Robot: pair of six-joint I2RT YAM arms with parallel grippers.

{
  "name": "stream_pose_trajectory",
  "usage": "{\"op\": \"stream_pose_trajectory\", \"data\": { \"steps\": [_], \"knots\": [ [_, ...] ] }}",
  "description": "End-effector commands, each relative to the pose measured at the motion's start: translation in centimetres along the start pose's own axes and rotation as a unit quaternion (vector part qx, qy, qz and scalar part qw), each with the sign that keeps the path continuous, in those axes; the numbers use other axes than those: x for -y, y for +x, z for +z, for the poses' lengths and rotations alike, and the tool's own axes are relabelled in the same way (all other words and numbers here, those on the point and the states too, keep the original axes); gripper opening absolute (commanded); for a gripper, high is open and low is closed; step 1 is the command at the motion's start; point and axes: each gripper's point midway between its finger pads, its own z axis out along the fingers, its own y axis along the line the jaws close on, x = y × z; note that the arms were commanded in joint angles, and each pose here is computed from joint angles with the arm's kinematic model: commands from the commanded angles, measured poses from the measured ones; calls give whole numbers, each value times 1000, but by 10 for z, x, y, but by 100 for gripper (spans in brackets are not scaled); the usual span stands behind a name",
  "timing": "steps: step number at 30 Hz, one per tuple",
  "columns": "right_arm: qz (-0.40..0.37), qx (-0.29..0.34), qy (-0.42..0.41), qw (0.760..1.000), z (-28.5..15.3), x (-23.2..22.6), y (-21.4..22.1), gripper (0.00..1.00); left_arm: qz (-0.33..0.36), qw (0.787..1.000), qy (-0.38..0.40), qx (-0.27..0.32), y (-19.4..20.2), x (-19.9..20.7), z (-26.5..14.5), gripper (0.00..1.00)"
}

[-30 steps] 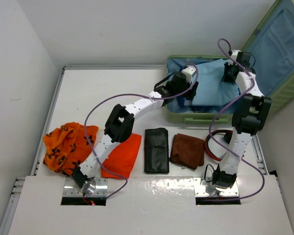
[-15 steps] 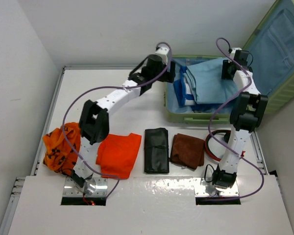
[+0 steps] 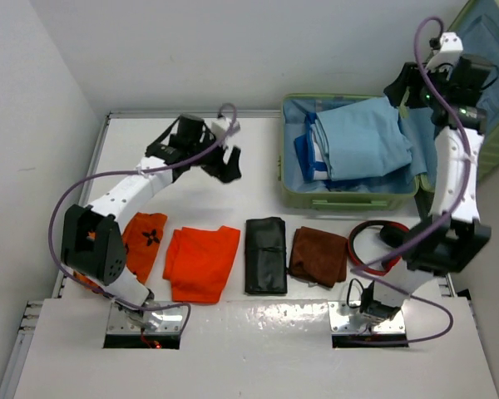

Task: Pack the luggage

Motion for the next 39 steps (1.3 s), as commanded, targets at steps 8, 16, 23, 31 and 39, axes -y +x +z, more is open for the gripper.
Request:
{"op": "stream_pose_trajectory", "data": {
  "steps": [8, 16, 23, 31, 39],
  "knots": [
    [111, -124, -250, 954, -120, -154, 108, 63, 175, 950, 228, -120, 112, 97, 26, 79],
    [134, -176, -260, 940, -159, -179, 158, 63, 159, 959, 199, -121, 131, 91, 82, 75],
    [131, -201, -260, 935, -167, -183, 168, 63, 136, 948, 258, -127, 151, 109, 99, 67],
    [140, -208, -261, 932, -165, -183, 171, 63, 125, 941, 272, -155, 170, 118, 99, 27],
    [172, -210, -265, 925, -161, -193, 201, 68, 156, 945, 269, -100, 135, 124, 61, 0]
  ]
}}
